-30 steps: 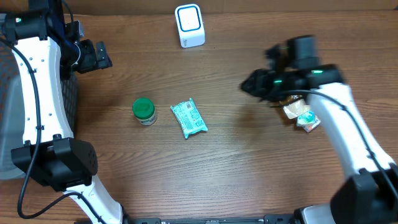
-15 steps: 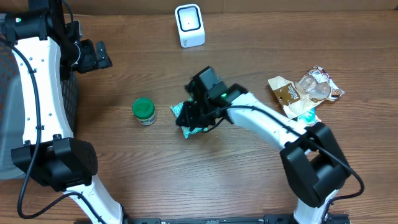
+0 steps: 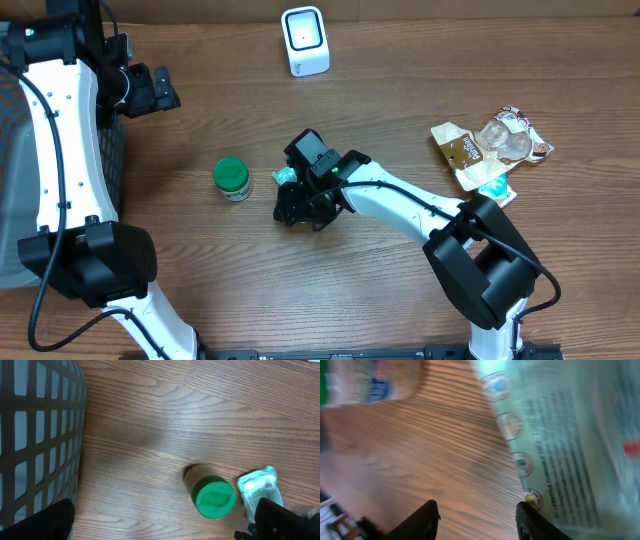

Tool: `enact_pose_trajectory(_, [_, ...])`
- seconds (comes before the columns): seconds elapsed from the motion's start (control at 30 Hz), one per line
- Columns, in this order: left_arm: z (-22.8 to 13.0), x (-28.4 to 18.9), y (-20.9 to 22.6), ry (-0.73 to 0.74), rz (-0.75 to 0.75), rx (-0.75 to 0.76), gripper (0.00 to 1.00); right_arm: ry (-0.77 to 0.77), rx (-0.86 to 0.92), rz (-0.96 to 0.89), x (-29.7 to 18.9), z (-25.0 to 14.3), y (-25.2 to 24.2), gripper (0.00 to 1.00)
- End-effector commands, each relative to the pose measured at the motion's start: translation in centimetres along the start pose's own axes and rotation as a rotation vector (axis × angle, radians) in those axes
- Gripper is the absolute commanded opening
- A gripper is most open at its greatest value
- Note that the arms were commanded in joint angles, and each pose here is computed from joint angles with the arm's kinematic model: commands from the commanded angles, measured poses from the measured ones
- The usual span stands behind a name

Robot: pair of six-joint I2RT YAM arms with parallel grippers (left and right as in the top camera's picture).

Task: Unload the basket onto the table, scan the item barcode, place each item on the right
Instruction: 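Reach the right gripper to the flat green packet and grasp it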

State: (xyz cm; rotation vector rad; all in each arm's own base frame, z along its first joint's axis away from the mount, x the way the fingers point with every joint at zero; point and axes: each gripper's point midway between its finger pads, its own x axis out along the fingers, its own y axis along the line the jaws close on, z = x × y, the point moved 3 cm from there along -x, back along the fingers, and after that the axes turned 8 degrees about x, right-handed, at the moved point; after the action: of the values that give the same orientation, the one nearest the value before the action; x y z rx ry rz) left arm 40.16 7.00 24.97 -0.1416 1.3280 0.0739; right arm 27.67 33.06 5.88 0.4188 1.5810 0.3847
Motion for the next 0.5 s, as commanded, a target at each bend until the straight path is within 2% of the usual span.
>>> enact_pose_trajectory(0.0, [-0.1,-1.2,0.1,-0.030,0.007,0.024,0.99,-0.053,0.035,-0.105,0.2,1.0,-2.4,0.53])
enact_pose_trajectory(0.13, [-0.1,-1.2,0.1,-0.030,0.007,0.024,1.00,-0.044,0.085,-0.134,-0.7,1.8,-4.2,0.54])
enact_pose_trajectory(0.33, [-0.1,-1.2,0.1,-0.030,0.007,0.024,1.00,-0.013,-0.009,-0.099,-1.2,1.8,-4.0,0.57])
enact_pose_trajectory(0.47, [-0.1,-1.2,0.1,-0.030,0.007,0.024,1.00,-0.054,-0.005,-0.082,-3.7,2.7,-4.2,0.59])
